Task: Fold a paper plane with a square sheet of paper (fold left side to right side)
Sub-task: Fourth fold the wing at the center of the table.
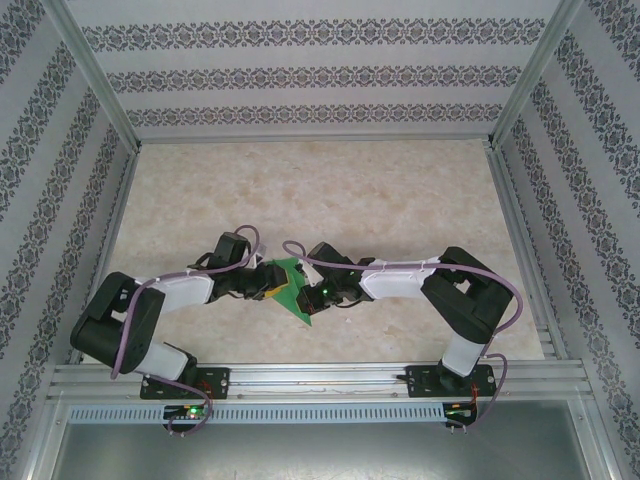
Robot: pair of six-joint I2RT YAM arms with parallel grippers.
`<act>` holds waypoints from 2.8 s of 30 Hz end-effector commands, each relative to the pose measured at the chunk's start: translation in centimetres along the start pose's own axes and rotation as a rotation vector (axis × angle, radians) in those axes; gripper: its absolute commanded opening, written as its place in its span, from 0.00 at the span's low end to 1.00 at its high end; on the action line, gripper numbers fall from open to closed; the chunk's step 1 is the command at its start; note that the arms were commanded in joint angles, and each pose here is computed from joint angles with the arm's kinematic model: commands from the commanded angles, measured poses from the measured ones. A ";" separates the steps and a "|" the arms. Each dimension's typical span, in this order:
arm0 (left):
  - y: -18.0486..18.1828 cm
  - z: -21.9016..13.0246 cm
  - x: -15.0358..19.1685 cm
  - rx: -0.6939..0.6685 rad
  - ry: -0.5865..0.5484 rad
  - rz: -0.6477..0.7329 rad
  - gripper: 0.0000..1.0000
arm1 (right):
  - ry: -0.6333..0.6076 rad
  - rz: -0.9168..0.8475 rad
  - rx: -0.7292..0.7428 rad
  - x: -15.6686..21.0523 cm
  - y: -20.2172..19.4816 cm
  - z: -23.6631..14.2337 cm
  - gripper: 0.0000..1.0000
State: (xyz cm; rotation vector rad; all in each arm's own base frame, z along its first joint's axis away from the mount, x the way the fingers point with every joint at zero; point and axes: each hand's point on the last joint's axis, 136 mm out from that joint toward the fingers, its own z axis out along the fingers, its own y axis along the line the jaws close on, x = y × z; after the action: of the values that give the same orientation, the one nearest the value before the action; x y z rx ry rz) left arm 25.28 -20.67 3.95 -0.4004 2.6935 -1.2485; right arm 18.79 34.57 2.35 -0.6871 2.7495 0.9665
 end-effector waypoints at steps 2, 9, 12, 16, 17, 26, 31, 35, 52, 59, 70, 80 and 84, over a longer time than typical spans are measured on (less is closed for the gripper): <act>-1.3 0.5 -1.4 0.022 -0.045 0.031 0.40 | 0.020 0.021 -0.004 0.7 -0.7 0.5 0.06; -0.9 1.1 -1.7 0.003 -0.045 0.026 0.40 | 0.025 0.026 -0.006 0.8 -0.8 0.6 0.07; -0.6 1.3 -1.8 -0.011 -0.048 0.021 0.40 | 0.028 0.028 -0.005 0.9 -0.9 0.6 0.07; 0.3 1.4 -1.7 -0.058 -0.042 0.011 0.40 | 0.028 0.031 -0.008 0.9 -0.9 0.6 0.09; 0.5 1.5 -1.7 -0.070 -0.040 0.009 0.40 | 0.028 0.031 -0.009 0.9 -0.9 0.6 0.10; 2.2 1.6 -1.1 -0.145 -0.018 -0.001 0.38 | 0.007 0.028 -0.046 0.2 -0.1 0.0 0.16; 2.5 1.7 -1.1 -0.151 -0.013 -0.006 0.38 | -0.037 0.027 -0.094 -1.0 0.9 -1.7 0.28; 2.3 1.8 -1.0 -0.148 -0.012 -0.002 0.38 | -0.090 0.062 -0.177 -2.4 1.2 -3.5 0.41; 2.2 1.9 -1.2 -0.144 -0.018 -0.002 0.38 | -0.104 0.169 -0.304 -5.0 0.6 -1.7 0.39; 2.1 1.9 -1.2 -0.143 -0.018 -0.001 0.38 | -0.099 0.175 -0.288 -4.9 0.2 -1.2 0.26; 2.2 1.9 -1.1 -0.145 -0.016 -0.001 0.38 | -0.092 0.189 -0.229 -4.4 -1.2 -0.8 0.03; 2.2 1.9 -1.1 -0.146 -0.016 0.000 0.38 | -0.081 0.196 -0.161 -4.0 -2.6 -0.5 0.00; 2.2 1.9 -1.2 -0.146 -0.018 0.000 0.38 | -0.075 0.197 -0.146 -3.9 -2.9 -0.4 0.00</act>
State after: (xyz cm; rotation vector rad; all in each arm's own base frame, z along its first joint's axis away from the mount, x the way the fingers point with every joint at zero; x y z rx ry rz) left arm 27.13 -20.88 2.65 -0.4169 2.7186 -1.1346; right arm 23.33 33.77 2.78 -0.3697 2.7270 1.2656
